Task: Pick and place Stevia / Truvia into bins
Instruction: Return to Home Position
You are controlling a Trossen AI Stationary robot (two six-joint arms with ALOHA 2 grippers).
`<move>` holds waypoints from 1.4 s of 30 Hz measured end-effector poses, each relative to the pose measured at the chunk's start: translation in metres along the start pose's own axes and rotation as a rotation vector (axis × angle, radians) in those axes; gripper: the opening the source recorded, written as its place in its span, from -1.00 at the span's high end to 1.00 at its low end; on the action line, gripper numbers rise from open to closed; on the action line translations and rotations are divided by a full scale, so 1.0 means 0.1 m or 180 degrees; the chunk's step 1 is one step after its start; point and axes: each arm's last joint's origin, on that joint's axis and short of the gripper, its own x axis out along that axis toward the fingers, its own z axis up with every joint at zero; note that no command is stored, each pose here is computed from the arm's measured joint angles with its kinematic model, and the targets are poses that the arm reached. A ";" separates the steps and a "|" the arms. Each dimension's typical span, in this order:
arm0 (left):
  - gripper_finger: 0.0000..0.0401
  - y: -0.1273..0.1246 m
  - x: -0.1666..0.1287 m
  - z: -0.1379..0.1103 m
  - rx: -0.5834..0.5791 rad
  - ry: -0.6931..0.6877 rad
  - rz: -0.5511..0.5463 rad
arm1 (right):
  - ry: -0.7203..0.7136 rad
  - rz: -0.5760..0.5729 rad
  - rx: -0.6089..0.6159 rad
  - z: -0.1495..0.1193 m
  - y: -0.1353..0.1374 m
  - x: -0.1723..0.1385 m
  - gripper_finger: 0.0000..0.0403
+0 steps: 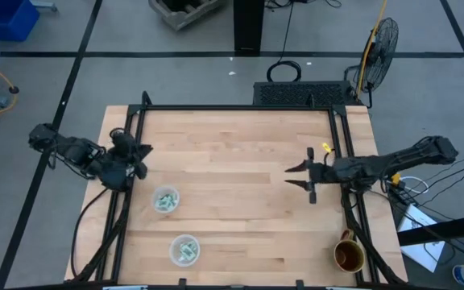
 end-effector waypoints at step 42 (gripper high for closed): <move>0.75 -0.31 0.72 -0.70 0.0731 -0.1684 -0.1235 | -0.1167 0.0748 0.0029 -0.45 0.00 -0.33 0.30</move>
